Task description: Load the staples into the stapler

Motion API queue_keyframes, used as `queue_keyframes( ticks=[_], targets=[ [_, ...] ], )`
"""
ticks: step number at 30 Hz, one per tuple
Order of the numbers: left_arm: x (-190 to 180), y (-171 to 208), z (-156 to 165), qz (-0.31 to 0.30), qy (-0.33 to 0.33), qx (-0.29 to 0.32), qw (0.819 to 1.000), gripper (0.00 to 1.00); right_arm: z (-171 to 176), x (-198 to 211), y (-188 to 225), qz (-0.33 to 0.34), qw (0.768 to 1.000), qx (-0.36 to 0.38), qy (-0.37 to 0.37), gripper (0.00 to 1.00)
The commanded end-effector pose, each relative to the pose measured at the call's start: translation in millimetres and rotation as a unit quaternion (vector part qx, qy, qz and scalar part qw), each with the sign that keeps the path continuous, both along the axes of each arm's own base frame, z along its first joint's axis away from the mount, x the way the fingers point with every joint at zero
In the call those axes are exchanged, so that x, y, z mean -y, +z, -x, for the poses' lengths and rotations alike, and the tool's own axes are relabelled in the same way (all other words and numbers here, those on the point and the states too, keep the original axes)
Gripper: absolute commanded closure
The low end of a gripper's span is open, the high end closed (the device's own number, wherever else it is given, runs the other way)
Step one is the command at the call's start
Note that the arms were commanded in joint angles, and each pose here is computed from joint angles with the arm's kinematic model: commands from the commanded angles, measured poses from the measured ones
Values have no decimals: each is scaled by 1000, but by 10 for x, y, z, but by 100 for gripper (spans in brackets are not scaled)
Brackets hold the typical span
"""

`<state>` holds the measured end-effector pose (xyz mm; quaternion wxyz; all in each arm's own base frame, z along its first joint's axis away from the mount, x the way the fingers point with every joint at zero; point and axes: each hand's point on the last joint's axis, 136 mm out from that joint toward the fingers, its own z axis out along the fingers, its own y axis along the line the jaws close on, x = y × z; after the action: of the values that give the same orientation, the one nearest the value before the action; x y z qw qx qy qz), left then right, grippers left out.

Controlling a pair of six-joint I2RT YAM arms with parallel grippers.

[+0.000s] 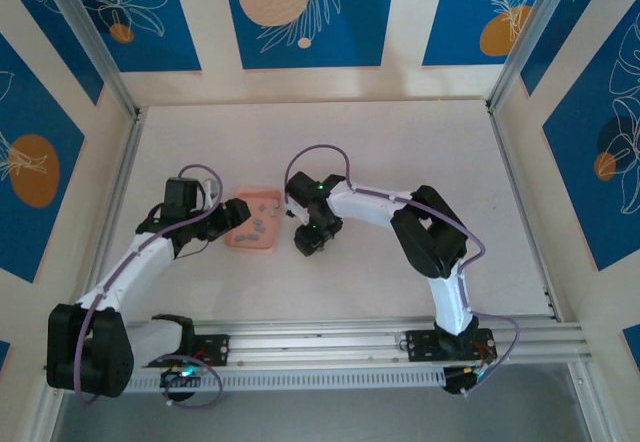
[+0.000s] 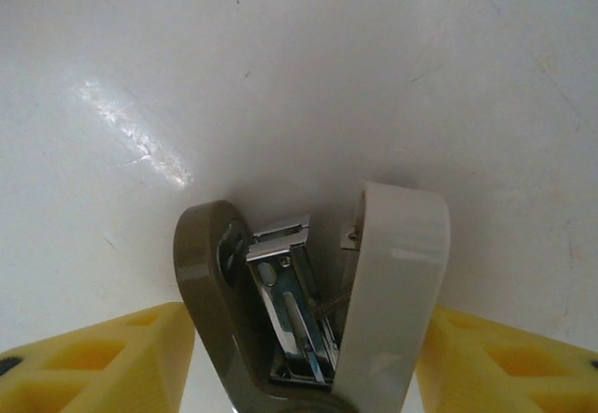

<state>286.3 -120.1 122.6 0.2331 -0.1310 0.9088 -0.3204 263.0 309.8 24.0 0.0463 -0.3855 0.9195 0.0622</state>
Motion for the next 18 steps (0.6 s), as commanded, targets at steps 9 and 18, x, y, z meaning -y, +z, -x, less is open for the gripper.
queue_keyframes(
  ticks=[9,18],
  targets=[
    [122,48,51,27,-28,-9,999,31,-5,22,92,-31,999,35,-20,58],
    [327,317,-44,79,-67,49,993,39,-90,-31,858,-202,961,158,-106,73]
  ],
)
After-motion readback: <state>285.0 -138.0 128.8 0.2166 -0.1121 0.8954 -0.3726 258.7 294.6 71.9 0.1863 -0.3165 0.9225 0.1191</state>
